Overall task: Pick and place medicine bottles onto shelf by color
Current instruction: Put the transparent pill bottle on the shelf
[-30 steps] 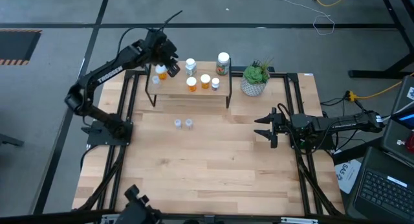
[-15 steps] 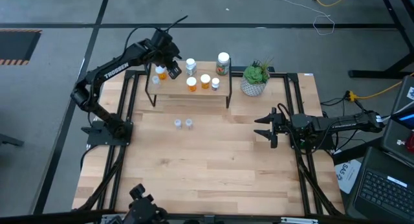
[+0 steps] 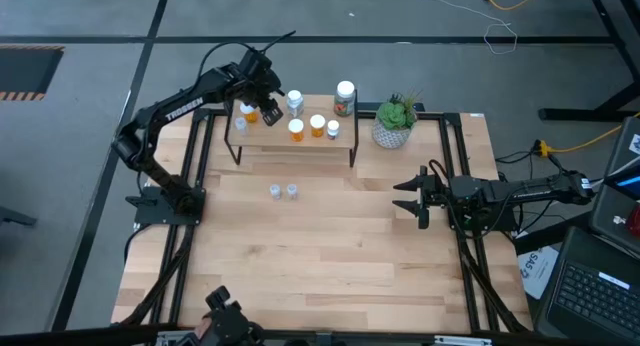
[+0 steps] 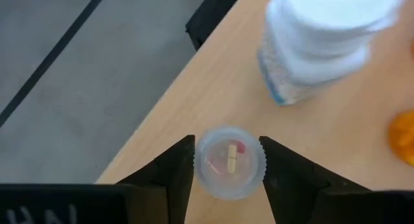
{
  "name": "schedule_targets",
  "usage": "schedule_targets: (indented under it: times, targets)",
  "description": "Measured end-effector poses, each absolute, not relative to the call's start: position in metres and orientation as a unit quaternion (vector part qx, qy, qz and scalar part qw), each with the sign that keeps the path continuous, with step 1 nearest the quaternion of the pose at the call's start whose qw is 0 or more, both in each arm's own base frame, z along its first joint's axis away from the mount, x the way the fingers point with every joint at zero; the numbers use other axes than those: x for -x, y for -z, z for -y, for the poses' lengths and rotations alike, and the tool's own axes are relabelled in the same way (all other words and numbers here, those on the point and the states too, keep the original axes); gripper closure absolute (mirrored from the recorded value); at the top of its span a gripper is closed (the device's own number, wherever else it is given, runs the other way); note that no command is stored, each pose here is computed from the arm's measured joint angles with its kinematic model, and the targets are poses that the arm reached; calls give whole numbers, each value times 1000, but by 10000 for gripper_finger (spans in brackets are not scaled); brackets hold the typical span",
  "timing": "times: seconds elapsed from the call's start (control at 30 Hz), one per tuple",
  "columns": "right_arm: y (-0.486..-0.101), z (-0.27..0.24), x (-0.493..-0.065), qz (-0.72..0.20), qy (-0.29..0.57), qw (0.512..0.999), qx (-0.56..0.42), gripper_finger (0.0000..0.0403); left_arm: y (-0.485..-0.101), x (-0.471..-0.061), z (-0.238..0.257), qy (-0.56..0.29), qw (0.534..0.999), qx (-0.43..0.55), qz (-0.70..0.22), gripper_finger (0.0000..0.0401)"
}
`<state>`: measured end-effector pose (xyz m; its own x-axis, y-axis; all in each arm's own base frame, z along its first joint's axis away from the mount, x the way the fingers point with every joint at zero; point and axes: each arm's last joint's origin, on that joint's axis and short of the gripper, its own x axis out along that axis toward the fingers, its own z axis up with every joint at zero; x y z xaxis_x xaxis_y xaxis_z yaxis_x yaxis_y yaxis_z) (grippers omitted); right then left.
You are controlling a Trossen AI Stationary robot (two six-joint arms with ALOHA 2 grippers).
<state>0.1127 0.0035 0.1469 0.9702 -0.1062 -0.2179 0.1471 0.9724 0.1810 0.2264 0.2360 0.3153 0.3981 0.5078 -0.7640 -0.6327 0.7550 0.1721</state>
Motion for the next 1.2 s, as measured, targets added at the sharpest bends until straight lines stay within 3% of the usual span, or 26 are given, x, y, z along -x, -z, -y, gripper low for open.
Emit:
schedule_targets:
  times: [0.53, 0.67, 0.9, 1.2]
  targets:
    - [-147, -3, -113, -104, 64, 988, -98, 162, -325, -229, -238, -386, 826, 55, -406, 153]
    - [-147, -3, -113, -104, 64, 988, -98, 162, -357, -230, -233, -393, 836, 40, -380, 151]
    - [-147, -3, -113, -104, 64, 988, -98, 162, -411, -224, -201, -415, 815, 42, -404, 155]
    - [-147, -3, -113, -104, 64, 988, -98, 162, -415, -236, -153, -347, 812, 57, -466, 156]
